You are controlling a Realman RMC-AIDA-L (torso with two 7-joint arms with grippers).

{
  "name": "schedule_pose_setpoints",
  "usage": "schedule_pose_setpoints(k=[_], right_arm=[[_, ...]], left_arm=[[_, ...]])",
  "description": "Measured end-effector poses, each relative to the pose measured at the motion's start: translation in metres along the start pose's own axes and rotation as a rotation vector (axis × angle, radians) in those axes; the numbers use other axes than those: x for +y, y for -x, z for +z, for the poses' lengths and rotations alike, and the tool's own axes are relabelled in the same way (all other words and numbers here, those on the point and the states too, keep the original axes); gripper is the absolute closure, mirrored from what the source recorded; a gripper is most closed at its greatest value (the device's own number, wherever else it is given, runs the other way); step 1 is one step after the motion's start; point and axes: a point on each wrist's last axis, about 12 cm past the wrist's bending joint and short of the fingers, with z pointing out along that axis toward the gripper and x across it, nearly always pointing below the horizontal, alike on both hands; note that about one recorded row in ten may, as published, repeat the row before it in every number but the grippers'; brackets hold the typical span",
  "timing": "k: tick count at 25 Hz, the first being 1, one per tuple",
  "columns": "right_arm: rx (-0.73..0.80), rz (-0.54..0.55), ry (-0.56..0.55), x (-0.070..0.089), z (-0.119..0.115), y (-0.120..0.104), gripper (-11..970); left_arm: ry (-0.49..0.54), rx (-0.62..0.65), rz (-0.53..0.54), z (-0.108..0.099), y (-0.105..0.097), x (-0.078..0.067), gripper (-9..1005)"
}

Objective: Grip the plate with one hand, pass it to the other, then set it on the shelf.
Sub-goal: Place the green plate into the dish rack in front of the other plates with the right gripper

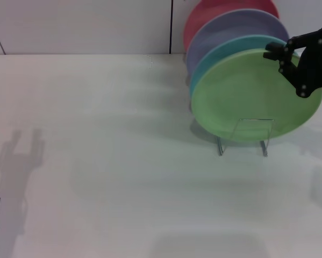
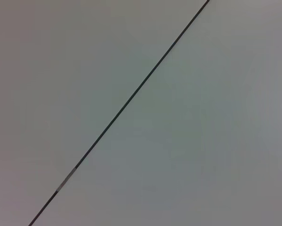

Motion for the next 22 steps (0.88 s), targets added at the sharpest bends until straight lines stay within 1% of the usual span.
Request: schedule_pose_setpoints(k=[17, 22], right_arm=[[0.059, 0.015, -0.005, 0.0032, 0.0033, -0.0063, 872], [0.054, 0.031, -0.004, 0.0050, 0.0017, -0.0054, 747]], left_arm=[[0.000, -0.008, -0.008, 0.0024, 0.0004, -0.0005, 440], [0.000, -0.009, -0.009, 0.0030, 0.0005, -0.0007, 440]])
